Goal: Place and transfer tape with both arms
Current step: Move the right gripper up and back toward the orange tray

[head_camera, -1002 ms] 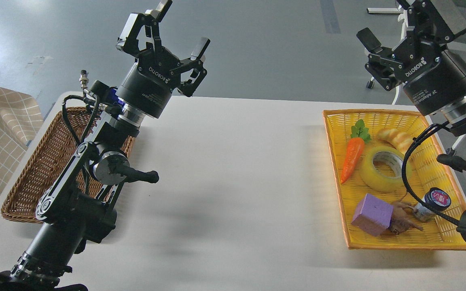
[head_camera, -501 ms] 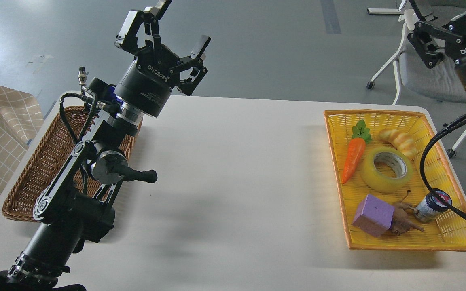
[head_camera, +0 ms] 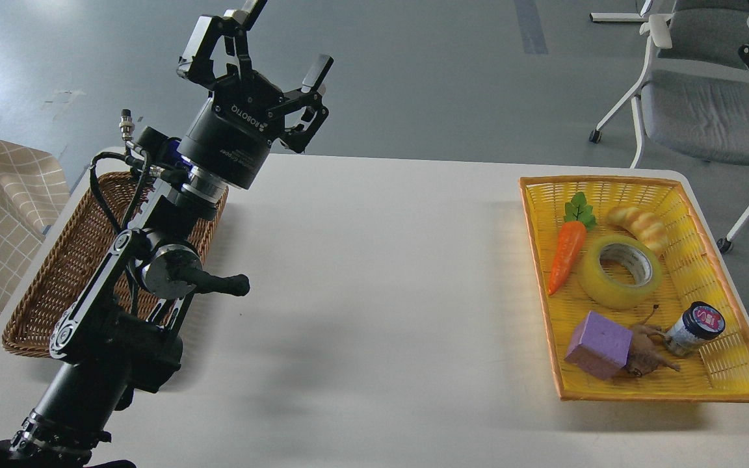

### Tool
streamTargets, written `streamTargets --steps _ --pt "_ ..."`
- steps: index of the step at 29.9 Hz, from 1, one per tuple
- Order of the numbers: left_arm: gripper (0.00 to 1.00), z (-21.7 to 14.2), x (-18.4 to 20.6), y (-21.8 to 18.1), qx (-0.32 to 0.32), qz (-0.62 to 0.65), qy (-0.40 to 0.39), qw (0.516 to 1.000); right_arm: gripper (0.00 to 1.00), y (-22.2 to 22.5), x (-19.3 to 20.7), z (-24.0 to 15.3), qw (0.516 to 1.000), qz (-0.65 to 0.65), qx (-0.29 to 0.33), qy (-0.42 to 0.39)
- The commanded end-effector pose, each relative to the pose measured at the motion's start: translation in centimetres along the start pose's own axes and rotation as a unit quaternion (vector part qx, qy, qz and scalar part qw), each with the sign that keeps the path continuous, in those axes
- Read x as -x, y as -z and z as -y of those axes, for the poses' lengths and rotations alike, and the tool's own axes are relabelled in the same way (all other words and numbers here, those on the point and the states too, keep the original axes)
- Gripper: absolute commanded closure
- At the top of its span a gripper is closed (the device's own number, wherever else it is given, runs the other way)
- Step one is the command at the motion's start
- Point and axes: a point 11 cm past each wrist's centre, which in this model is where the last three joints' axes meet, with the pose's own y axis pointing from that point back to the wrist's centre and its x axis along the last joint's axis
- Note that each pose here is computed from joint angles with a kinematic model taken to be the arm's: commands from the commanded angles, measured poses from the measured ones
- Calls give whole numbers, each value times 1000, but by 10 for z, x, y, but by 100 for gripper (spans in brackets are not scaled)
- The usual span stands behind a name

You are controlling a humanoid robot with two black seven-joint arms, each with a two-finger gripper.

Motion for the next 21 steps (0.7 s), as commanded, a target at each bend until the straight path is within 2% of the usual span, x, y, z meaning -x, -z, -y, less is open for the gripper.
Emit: streamTargets --steps 1,6,12,13,18,21 --pt "2 0 1 1 0 -2 0 1000 1 -5 -3 11 982 -174 78 17" --pt "2 0 3 4 0 -8 -1 1000 0 1 -27 6 945 -300 129 24" --pt "2 -3 3 7 -4 -9 -3 1000 0 -35 6 7 891 -390 194 129" --pt "2 -3 3 7 -4 -9 -3 1000 0 -36 6 7 891 -390 194 129" --pt "2 -8 0 9 -9 -8 -8 1000 0 -73 29 -4 813 -493 243 190" --pt "2 -9 -1 9 -10 -6 -9 1000 0 -88 27 -7 788 -520 263 200"
